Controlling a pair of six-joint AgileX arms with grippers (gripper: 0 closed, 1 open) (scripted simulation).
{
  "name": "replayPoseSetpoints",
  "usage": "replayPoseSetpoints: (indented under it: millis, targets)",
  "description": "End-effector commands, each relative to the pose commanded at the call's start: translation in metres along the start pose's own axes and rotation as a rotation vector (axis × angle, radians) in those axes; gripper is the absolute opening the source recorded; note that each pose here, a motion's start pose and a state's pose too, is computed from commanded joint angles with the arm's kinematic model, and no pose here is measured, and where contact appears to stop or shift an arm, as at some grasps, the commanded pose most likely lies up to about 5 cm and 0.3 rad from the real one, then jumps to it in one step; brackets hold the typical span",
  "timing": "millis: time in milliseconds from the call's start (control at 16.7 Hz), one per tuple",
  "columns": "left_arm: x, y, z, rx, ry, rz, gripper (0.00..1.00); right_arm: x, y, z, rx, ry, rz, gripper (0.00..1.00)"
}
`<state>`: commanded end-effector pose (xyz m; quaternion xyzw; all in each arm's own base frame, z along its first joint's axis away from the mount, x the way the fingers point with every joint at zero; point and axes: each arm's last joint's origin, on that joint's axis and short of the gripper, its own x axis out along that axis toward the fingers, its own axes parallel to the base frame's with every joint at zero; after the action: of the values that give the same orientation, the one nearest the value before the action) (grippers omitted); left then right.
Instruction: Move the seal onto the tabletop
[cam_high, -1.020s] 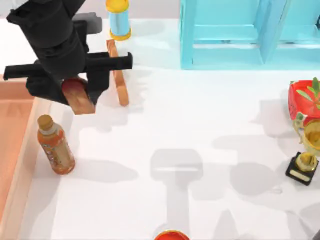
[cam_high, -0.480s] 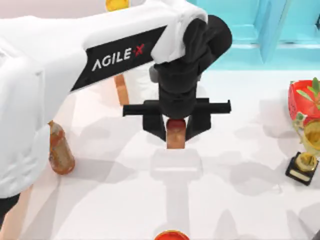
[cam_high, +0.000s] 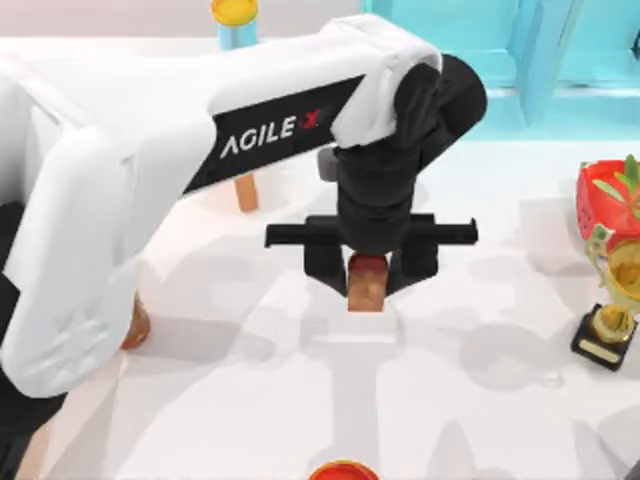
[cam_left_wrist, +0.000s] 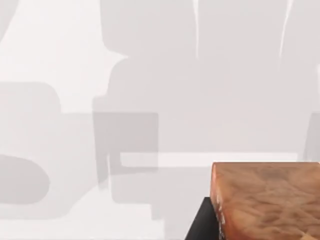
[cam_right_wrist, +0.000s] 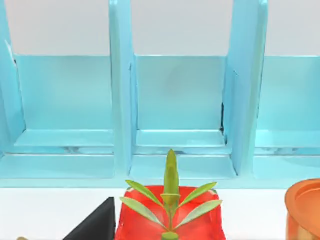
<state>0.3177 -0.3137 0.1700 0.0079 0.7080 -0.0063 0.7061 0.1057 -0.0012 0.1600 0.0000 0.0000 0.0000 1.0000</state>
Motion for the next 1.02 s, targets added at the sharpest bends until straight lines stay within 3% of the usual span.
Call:
replayPoseSetpoints:
  millis: [420,660,1020]
  targets:
    - [0.041,-0.002,-0.001,0.002,-0.005,-0.002,0.0,0.0,0.0,0.0,0.0,0.0,0.0,1.0]
    - [0.043,-0.002,-0.001,0.002,-0.005,-0.002,0.0,0.0,0.0,0.0,0.0,0.0,0.0,1.0]
    - [0.043,-0.002,-0.001,0.002,-0.005,-0.002,0.45,0.0,0.0,0.0,0.0,0.0,0.0,1.0]
